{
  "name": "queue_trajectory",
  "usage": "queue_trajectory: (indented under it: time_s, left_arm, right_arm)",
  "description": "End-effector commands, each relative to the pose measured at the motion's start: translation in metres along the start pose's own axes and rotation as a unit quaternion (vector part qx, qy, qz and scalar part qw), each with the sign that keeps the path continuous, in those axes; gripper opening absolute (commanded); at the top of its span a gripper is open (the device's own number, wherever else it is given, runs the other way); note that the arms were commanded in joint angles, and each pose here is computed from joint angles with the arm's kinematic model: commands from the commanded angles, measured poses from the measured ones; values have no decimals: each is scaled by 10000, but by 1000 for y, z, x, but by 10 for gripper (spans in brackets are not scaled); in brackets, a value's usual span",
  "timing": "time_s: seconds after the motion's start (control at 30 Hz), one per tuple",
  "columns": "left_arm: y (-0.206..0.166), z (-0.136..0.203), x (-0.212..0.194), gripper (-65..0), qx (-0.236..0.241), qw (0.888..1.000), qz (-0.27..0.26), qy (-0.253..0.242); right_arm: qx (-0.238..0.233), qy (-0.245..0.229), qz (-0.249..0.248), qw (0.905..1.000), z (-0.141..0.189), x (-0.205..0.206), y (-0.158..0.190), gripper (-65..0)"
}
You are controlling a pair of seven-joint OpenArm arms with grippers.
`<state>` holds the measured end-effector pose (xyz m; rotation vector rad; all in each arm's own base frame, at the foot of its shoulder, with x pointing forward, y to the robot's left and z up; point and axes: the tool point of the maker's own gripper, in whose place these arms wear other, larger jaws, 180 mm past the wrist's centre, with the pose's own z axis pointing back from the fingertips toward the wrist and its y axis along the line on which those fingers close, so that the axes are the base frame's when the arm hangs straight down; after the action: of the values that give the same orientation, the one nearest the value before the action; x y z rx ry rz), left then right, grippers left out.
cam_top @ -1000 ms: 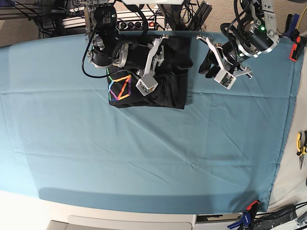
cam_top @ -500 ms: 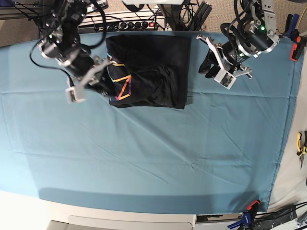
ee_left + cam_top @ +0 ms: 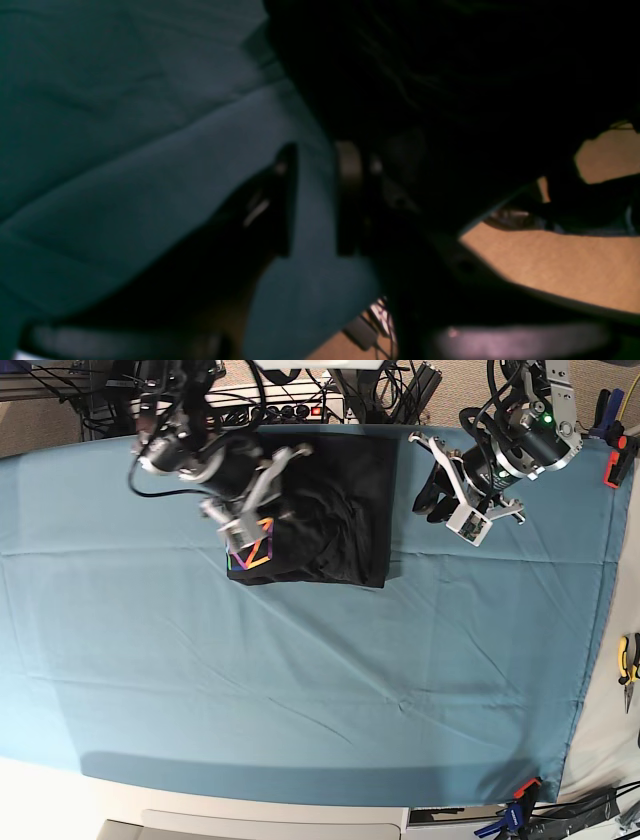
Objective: Fold the T-shirt properly
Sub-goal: 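Press the folded end flat onto the shirt with the right gripper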
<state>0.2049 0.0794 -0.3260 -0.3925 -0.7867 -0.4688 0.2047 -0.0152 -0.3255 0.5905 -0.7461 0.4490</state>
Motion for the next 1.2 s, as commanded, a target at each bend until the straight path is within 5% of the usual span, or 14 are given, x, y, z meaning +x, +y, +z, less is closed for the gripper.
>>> queue_trajectory:
  time_s: [0.0, 0.33, 0.57, 0.73, 0.87, 1.17]
  left_arm:
    - [-3, 3, 12, -508, -45, 9997, -47, -230]
    - [-3, 3, 11, -508, -45, 9997, -46, -228]
    - [-2, 3, 11, -508, -37, 9997, -33, -228]
    - [-2, 3, 11, -508, -36, 9997, -33, -226]
    - [-2, 3, 11, -508, -37, 9997, -32, -227]
    - [-2, 3, 12, -508, -37, 9997, -35, -243]
  right_arm:
    - [238, -172, 80, 9995, -2, 9, 15, -650]
    - [1190, 17, 529, 9915, -17, 4, 78, -650]
    - [440, 154, 500, 9977, -12, 0, 35, -650]
    - [425, 171, 202, 9987, -1, -2, 25, -650]
    - [301, 12, 194, 9994, 12, 2, 25, -451]
    - [-196, 595, 525, 9967, 34, -31, 14, -449]
